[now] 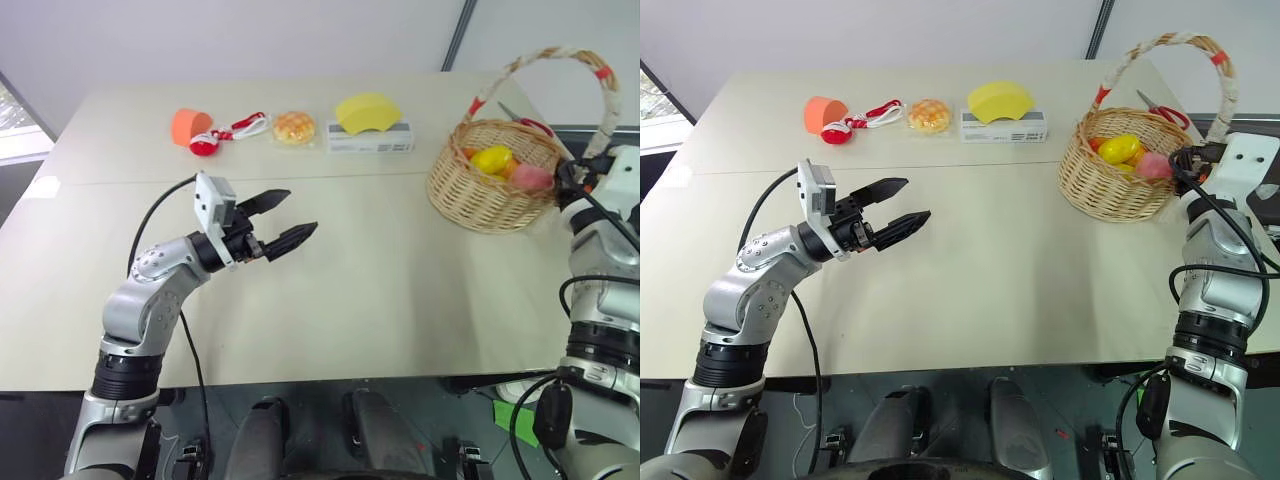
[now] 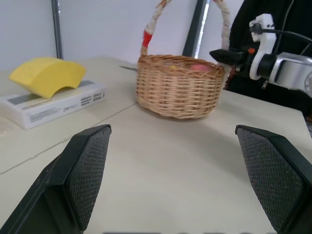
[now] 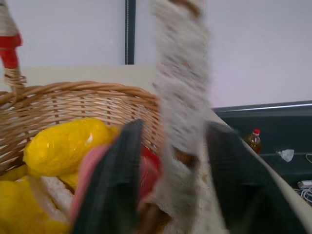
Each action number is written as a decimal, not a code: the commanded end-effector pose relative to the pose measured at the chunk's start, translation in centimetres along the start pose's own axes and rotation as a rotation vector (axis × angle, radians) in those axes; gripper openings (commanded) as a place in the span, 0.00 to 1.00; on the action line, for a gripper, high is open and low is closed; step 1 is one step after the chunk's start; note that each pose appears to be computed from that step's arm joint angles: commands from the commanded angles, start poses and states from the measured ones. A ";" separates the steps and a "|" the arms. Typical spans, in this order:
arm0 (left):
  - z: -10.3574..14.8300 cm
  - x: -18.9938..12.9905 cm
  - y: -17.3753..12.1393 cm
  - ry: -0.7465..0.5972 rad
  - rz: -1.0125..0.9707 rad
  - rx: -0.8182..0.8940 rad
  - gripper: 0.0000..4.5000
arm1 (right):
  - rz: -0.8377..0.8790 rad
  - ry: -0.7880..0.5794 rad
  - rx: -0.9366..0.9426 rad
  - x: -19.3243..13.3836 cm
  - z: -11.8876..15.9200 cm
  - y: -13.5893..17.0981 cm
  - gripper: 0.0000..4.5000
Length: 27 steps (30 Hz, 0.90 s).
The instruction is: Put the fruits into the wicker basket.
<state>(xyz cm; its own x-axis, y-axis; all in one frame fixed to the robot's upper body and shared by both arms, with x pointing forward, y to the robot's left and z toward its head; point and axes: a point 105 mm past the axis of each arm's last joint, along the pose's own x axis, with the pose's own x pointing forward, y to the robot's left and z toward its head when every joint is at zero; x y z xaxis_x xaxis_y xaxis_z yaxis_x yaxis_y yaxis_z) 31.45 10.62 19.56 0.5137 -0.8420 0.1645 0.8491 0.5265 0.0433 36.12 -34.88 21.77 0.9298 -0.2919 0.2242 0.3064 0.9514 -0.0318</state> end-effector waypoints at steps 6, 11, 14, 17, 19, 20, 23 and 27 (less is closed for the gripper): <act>0.4 -3.7 2.7 0.034 0.165 0.090 0.98 | 0.115 -0.132 -0.101 -3.4 3.8 -0.9 0.66; -1.5 -6.9 4.1 0.137 0.272 0.109 0.98 | 0.521 -0.084 -0.164 -6.4 2.7 4.7 0.66; -2.2 -8.2 4.5 0.142 0.331 0.099 0.98 | 0.856 0.029 -0.189 -9.6 0.0 10.6 0.66; -2.7 -8.7 5.1 0.139 0.395 0.092 0.98 | 1.016 0.102 -0.173 -11.1 -2.3 13.9 0.66; -3.1 -8.9 5.1 0.145 0.414 0.088 0.98 | 1.026 0.095 -0.161 -10.5 -3.0 15.0 0.66; -3.2 -8.9 5.1 0.148 0.421 0.084 0.98 | 1.029 0.093 -0.144 -10.3 -3.1 15.5 0.66; -3.6 -9.0 5.1 0.152 0.444 0.075 0.98 | 1.049 0.088 -0.123 -9.9 -3.7 16.7 0.66; -3.9 -8.9 5.0 0.155 0.449 0.081 0.98 | 1.053 0.085 -0.120 -9.5 -4.3 17.2 0.66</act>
